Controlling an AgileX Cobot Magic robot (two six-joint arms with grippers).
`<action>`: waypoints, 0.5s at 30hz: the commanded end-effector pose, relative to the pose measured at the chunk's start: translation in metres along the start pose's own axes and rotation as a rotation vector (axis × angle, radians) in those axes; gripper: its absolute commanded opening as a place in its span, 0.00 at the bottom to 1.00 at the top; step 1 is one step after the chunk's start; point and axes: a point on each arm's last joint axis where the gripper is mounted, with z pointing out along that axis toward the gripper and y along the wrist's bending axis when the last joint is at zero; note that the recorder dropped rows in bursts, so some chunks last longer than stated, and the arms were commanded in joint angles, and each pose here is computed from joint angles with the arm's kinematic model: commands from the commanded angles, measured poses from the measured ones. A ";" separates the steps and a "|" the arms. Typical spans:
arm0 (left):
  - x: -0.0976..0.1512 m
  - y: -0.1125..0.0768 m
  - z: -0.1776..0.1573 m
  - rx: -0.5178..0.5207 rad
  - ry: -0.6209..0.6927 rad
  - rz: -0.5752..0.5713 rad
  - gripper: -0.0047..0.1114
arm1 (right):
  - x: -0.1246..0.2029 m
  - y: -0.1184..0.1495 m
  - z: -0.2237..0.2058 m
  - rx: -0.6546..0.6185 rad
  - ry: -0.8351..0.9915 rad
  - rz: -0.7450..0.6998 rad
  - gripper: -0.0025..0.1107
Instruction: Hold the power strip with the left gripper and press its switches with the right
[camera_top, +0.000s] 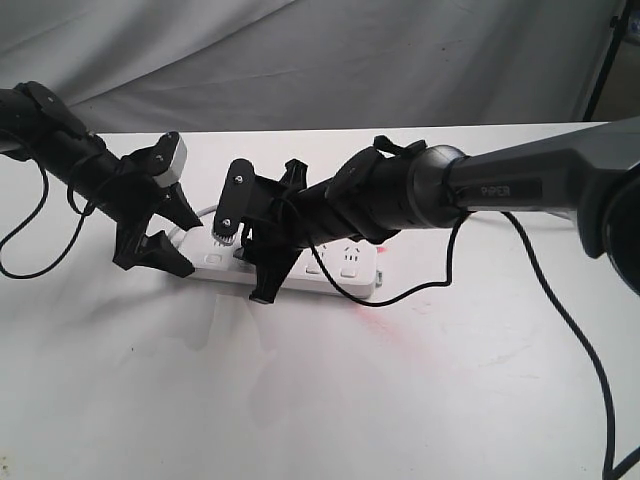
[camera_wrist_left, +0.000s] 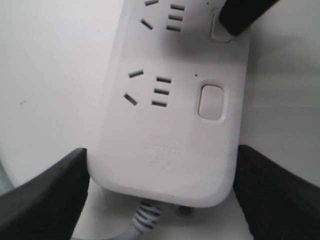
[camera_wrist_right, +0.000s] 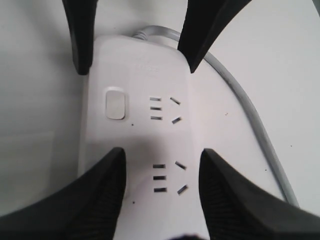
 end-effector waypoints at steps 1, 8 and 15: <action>-0.003 0.002 0.001 -0.019 -0.001 -0.003 0.64 | 0.010 0.007 0.007 -0.040 0.019 0.001 0.41; -0.003 0.002 0.001 -0.019 -0.001 -0.003 0.64 | 0.022 0.015 0.011 -0.050 0.056 -0.037 0.41; -0.003 0.002 0.001 -0.019 -0.001 -0.003 0.64 | 0.035 0.026 0.025 -0.092 0.080 -0.018 0.41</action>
